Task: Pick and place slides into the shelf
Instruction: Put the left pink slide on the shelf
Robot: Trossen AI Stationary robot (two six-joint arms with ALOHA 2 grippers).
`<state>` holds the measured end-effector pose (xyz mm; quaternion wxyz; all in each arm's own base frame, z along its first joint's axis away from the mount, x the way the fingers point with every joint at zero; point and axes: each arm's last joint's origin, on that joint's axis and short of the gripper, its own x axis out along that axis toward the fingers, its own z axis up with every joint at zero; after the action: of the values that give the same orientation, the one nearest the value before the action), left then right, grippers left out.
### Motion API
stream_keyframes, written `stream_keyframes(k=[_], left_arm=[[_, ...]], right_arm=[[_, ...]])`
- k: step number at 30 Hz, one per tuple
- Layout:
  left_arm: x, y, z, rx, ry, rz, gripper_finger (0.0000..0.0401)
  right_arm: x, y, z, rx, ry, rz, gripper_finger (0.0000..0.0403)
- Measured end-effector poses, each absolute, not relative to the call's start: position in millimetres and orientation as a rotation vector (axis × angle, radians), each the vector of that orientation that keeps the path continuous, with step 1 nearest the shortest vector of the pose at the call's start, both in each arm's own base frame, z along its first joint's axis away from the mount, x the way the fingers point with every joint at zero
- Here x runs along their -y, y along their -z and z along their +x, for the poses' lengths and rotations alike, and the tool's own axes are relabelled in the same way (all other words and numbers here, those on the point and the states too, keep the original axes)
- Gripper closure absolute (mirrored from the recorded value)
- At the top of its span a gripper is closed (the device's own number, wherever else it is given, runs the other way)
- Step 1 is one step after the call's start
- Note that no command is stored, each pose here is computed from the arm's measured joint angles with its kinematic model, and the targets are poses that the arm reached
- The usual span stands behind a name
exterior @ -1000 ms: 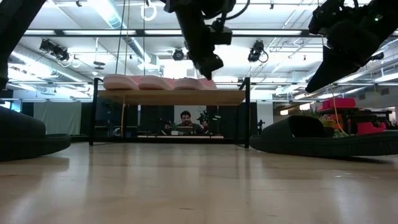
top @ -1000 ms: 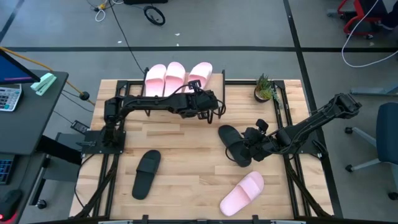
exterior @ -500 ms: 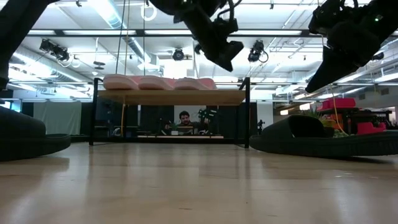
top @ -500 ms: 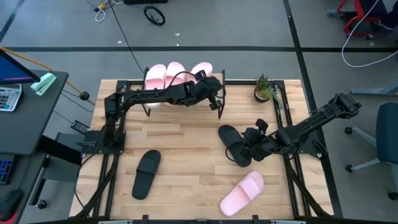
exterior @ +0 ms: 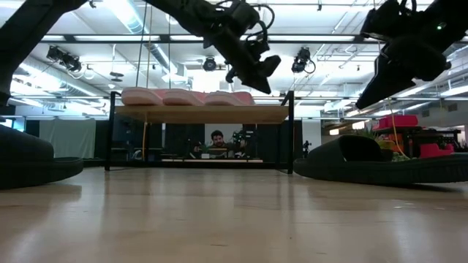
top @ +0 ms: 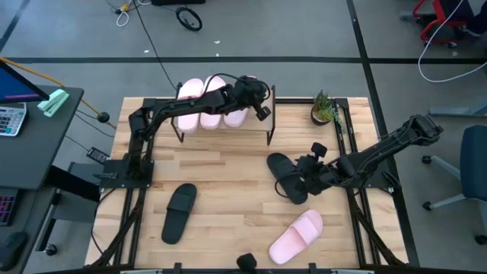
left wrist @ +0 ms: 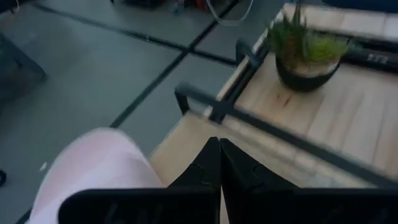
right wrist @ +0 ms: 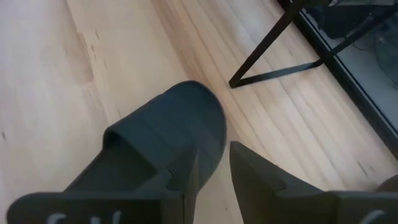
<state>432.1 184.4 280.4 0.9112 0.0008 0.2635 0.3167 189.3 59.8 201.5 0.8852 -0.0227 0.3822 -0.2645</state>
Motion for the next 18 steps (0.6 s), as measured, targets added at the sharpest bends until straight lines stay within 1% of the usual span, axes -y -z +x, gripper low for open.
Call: stream_keyframes(k=[3,8,18], left_arm=[[-188.6,-277.3,428.9,-0.566,-0.678,-0.028,0.0397],[-198.5,-274.0,420.1,-0.611,-0.826,-0.031,0.0398],[-203.9,-274.0,417.1,-0.595,-0.867,-0.069,0.0397]], right_arm=[[-56.6,-201.5,190.2,-0.797,0.565,-0.042,0.0305],[-53.8,-201.5,191.0,-0.795,0.582,-0.029,0.0305],[-53.9,-201.5,191.0,-0.796,0.581,-0.029,0.0305]])
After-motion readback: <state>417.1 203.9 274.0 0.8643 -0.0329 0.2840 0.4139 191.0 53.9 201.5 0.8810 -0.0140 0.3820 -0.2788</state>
